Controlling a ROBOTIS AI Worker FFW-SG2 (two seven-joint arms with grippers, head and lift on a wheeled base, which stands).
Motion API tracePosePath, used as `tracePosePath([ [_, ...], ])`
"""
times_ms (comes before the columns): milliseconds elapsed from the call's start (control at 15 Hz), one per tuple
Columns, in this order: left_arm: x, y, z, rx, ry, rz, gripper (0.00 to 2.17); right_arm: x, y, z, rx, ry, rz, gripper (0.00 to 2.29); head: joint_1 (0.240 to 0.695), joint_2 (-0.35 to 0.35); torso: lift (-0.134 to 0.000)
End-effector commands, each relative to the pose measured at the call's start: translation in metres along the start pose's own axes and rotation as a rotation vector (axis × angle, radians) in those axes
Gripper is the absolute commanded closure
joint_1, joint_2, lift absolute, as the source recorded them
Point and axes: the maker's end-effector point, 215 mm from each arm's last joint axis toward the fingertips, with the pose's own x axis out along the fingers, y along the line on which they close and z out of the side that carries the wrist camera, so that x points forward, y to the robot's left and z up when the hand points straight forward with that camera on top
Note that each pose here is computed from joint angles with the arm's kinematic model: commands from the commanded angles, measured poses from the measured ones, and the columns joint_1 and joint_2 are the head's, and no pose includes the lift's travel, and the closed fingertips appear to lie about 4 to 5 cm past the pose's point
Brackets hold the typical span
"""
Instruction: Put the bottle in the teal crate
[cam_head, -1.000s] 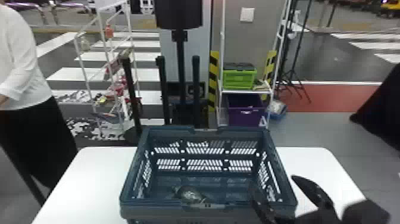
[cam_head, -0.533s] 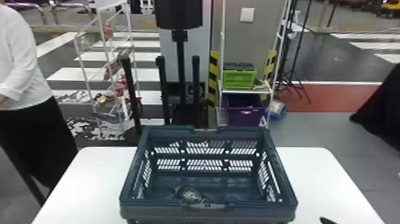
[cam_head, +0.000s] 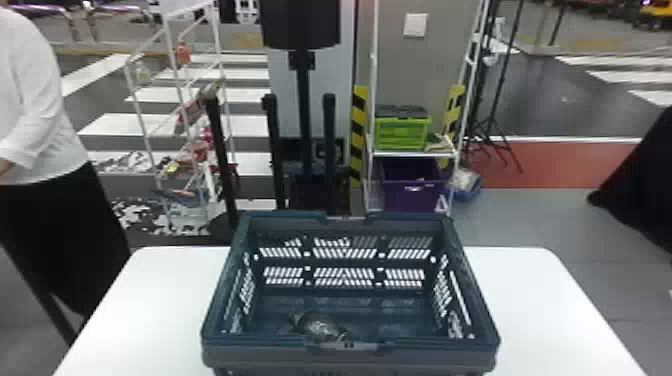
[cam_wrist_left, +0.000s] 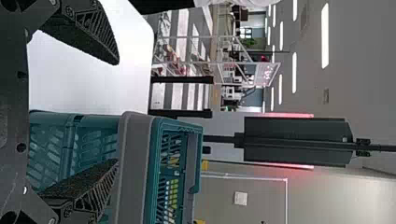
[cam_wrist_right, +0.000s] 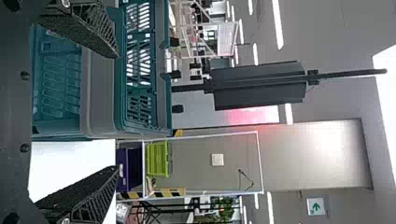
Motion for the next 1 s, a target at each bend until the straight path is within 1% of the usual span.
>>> tracePosePath([
  [0,-0.0017,0.0011,-0.0006,0.003,0.002,0.001,0.14,-0.0053,-0.0042,-0.0043,0.003,0.008,-0.01,0.04,0.499,0.0,0.0],
  [400,-0.004,0.0033,0.0019,-0.004,-0.008,0.004,0.14,-0.011,-0.004,-0.0118,0.008,0.029,-0.011,0.04,0.499,0.0,0.0],
  [933,-0.0071,0.0032,0.0014,-0.006,-0.011,0.004,0.14,-0.0143,-0.0059,-0.0124,0.009,0.034,-0.017,0.05,0.499,0.0,0.0],
])
